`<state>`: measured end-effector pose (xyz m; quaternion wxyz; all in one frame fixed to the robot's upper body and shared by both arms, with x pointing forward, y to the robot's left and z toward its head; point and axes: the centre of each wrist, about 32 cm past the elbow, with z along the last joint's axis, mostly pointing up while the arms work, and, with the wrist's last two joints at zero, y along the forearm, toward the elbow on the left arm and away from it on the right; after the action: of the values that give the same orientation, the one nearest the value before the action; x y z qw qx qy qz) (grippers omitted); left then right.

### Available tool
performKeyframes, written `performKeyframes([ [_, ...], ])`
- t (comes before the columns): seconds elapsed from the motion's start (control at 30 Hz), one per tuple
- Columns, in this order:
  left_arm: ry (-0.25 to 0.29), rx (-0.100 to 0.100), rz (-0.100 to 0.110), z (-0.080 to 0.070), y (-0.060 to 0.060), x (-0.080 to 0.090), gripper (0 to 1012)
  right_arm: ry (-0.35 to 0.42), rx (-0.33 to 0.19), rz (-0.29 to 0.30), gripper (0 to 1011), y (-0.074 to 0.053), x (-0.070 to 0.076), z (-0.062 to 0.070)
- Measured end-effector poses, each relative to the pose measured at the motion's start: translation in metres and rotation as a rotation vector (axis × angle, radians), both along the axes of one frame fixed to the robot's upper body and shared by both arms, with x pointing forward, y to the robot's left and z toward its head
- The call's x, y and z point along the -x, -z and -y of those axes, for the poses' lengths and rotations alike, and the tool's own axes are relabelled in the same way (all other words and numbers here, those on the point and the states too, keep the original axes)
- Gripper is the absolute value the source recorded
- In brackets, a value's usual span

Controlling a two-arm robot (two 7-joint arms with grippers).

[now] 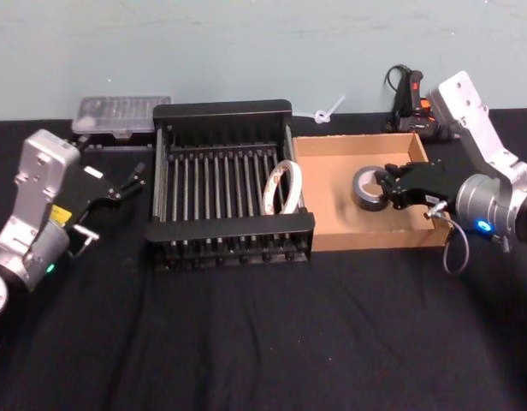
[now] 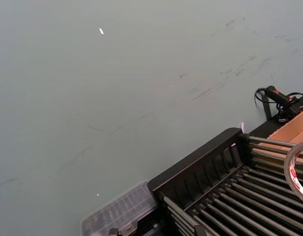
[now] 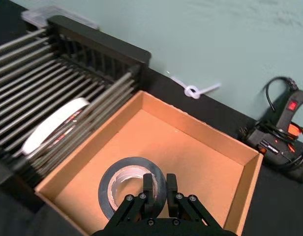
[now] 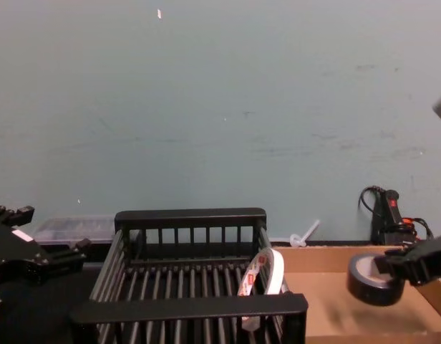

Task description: Pick up the white tape and place it into the black box , Pick up the silver tape and place it into the brown box.

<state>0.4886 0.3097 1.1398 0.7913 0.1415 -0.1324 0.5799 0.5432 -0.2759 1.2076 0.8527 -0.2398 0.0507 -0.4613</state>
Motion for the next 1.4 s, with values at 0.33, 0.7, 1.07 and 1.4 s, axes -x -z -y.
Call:
performKeyframes([
  [0.33,0.0,0.0,0.0,0.0,0.0,0.0,1001,0.055,0.012,-0.019,162,0.0067,-0.011,0.0032],
  [0.7,0.0,0.0,0.0,0.0,0.0,0.0,1001,0.049,0.013,-0.016,162,0.0057,-0.0101,0.0027],
  [1.07,0.0,0.0,0.0,0.0,0.0,0.0,1001,0.045,0.011,-0.016,468,0.0054,-0.0095,0.0023],
  [1.4,0.0,0.0,0.0,0.0,0.0,0.0,1001,0.042,0.011,-0.017,775,0.0056,-0.0092,0.0022],
])
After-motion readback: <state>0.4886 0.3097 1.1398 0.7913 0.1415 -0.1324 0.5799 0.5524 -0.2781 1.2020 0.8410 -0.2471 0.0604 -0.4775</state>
